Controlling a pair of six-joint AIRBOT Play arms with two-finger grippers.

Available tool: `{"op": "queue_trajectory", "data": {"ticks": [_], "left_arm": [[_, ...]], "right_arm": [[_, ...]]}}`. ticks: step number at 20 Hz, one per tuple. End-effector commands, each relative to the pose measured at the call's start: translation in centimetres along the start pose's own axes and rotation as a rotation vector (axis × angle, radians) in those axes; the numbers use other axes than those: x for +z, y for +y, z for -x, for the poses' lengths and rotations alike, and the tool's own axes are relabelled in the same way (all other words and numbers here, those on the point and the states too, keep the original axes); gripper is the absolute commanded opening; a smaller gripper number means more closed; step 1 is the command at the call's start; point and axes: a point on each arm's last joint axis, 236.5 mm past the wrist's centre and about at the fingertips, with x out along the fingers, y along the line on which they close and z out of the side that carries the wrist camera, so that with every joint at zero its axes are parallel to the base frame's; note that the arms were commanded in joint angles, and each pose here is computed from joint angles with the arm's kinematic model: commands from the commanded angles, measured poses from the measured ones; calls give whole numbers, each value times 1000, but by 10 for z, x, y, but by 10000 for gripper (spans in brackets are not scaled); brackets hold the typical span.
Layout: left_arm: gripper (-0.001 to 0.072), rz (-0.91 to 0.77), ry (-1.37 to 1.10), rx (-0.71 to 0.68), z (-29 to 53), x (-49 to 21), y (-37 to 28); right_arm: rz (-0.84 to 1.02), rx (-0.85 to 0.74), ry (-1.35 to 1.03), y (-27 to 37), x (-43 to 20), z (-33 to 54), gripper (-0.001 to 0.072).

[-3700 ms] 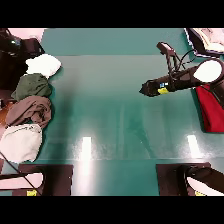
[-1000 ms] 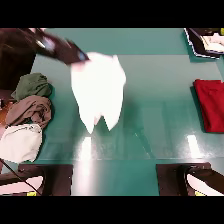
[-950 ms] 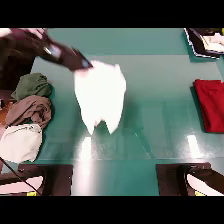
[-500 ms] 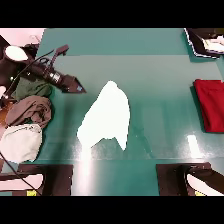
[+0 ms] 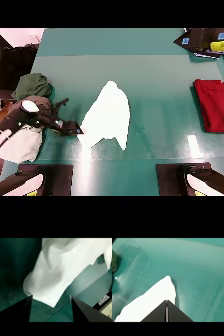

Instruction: Fold the shirts.

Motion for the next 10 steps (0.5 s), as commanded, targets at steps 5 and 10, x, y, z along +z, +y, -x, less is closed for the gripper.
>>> {"op": "queue_trajectory", "data": {"ticks": [5,10], "left_arm": [[550,34,-57,67,-33,-4,12],[23,13,-34,21,-24,-3,-7]], "right_arm": [[-17,-2,38,-5,-12,-9,18],[-17,-2,65,-5,-19,-9,18]]}}
